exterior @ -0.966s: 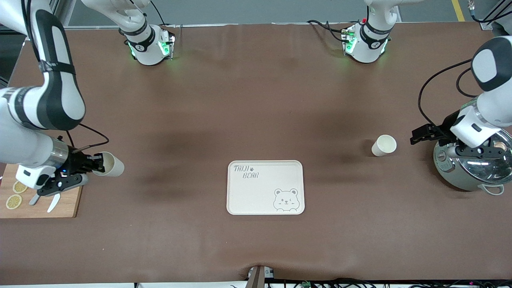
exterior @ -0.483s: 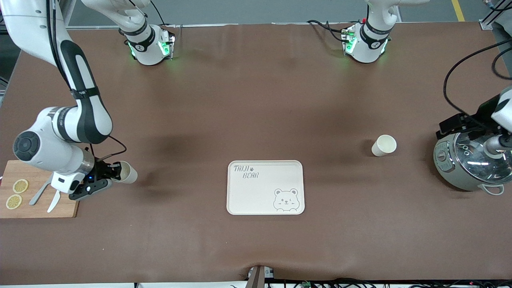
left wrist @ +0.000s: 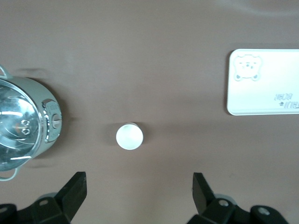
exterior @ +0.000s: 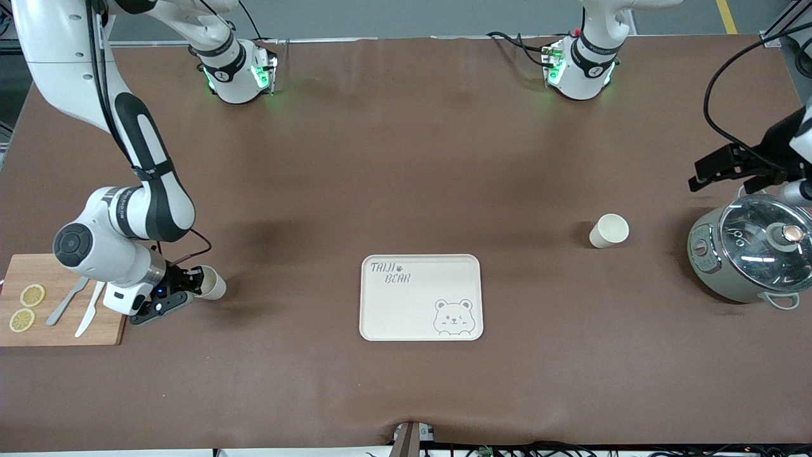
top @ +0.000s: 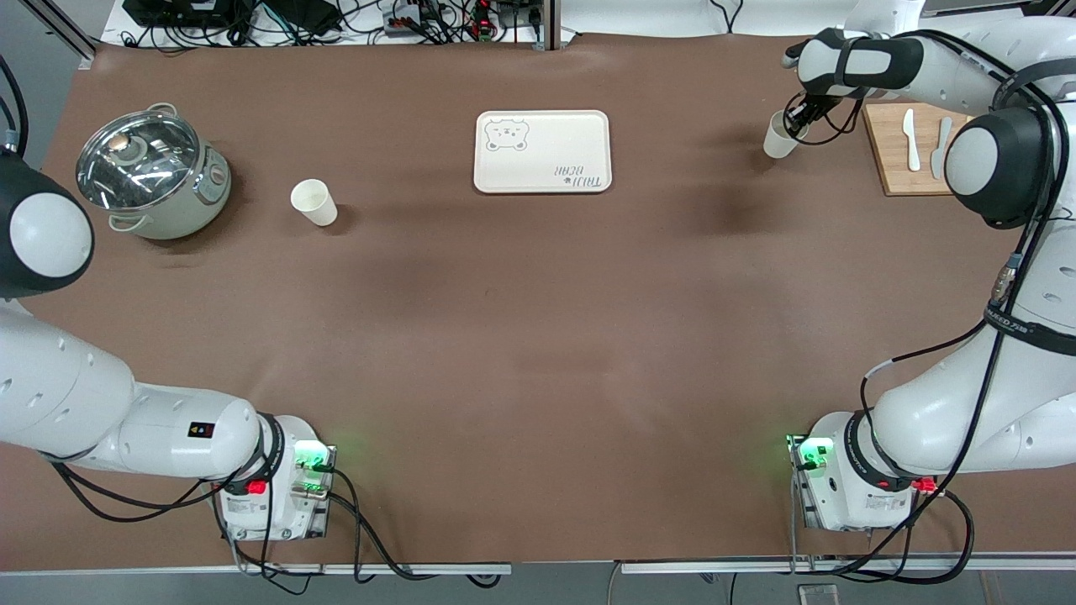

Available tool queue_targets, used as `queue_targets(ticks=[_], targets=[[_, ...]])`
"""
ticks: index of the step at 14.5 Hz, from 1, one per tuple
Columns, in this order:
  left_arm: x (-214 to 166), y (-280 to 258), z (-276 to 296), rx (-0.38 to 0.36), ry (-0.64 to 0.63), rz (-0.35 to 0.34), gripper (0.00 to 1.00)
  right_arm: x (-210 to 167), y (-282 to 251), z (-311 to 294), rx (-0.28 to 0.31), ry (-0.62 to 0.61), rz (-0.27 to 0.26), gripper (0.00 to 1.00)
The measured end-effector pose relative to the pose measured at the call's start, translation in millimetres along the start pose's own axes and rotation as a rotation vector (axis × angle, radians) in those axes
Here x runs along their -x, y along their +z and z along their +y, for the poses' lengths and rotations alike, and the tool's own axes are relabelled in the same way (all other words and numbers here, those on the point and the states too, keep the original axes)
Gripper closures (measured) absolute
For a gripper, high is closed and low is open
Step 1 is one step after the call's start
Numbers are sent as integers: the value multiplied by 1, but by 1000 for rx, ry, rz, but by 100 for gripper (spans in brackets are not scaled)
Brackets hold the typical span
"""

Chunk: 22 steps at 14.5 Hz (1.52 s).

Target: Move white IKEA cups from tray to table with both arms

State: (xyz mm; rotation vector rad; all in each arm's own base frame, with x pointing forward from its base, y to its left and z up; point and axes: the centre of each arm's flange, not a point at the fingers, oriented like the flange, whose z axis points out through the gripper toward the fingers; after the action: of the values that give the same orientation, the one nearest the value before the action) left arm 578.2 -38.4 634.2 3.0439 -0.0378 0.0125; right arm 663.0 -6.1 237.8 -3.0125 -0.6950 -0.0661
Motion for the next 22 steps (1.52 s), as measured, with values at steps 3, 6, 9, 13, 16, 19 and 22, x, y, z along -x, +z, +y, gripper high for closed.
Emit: queue_targets(ticks=[3, 6, 9, 13, 16, 19, 22], targets=[[7, -9, 10, 0, 14, 9, 0, 0, 7, 1, 5, -2, 5, 96], [8, -12, 9, -13, 19, 13, 0, 0, 8, 1, 6, -3, 7, 96], [14, -19, 12, -14, 26, 16, 0, 0, 12, 2, 10, -5, 11, 96], [18, -22, 16, -21, 38, 14, 0, 0, 18, 2, 11, -9, 11, 96], [17, -22, 13, -51, 69, 21, 0, 0, 18, 2, 12, -11, 13, 92], [16, -23, 8, -82, 124, 25, 0, -1, 18, 2, 13, -14, 16, 62], [16, -23, 6, -96, 146, 24, 0, -3, 15, 3, 17, -15, 23, 33]])
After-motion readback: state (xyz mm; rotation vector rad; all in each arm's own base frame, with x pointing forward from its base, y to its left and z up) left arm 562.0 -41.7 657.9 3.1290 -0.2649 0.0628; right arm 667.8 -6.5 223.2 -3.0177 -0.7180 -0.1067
